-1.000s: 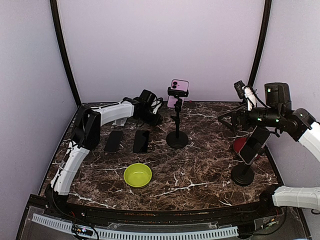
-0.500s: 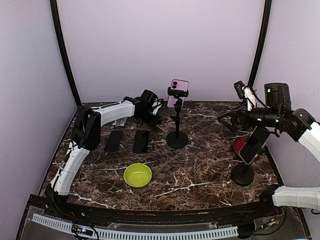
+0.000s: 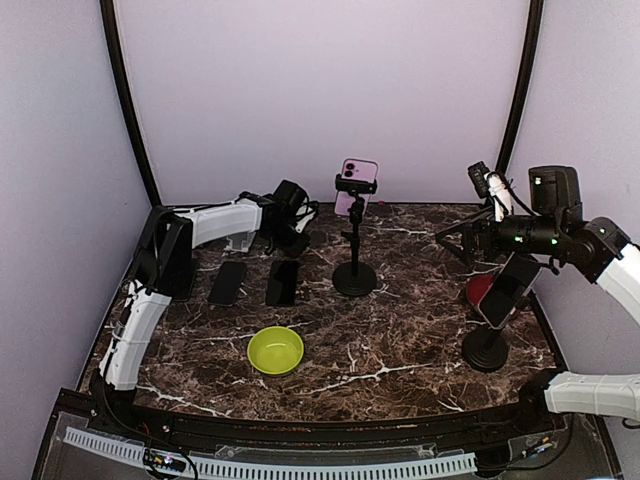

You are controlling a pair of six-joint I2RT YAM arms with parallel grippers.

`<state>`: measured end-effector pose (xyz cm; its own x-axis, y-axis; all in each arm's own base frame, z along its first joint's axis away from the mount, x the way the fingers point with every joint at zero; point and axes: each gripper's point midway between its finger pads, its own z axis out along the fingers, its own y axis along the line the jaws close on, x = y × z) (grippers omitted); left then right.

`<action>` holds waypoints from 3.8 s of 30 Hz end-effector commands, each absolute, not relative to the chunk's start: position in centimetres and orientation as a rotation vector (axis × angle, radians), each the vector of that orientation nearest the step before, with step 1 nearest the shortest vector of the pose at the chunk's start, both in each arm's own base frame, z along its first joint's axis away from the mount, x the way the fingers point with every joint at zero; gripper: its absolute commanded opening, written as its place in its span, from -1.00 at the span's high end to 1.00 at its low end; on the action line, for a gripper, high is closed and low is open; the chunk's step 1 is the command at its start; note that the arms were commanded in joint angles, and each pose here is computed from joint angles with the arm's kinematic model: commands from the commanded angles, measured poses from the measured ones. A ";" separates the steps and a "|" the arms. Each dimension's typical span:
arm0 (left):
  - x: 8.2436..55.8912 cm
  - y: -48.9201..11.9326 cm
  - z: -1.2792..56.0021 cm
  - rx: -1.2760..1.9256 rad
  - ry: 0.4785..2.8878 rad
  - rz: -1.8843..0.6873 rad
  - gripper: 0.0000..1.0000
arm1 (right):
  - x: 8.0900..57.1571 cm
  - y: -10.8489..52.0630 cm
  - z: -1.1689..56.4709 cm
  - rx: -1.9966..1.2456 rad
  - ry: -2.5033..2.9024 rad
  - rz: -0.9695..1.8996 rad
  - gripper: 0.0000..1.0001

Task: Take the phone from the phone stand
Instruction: Adjust the phone stand at the center of the board.

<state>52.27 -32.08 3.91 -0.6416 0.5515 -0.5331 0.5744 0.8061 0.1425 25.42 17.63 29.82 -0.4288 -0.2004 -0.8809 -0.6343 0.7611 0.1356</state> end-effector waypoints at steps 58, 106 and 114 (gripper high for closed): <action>57.4 -27.6 7.7 -0.179 2.237 0.188 -0.98 | 25.8 17.5 29.9 -0.610 1.976 0.571 -0.99; 56.6 -31.6 9.8 0.133 2.185 -0.104 -0.40 | 25.7 17.6 30.1 -0.615 1.977 0.575 -0.99; 56.8 -31.2 9.6 0.111 2.218 -0.183 -0.59 | 25.7 17.7 30.3 -0.616 1.972 0.579 -0.98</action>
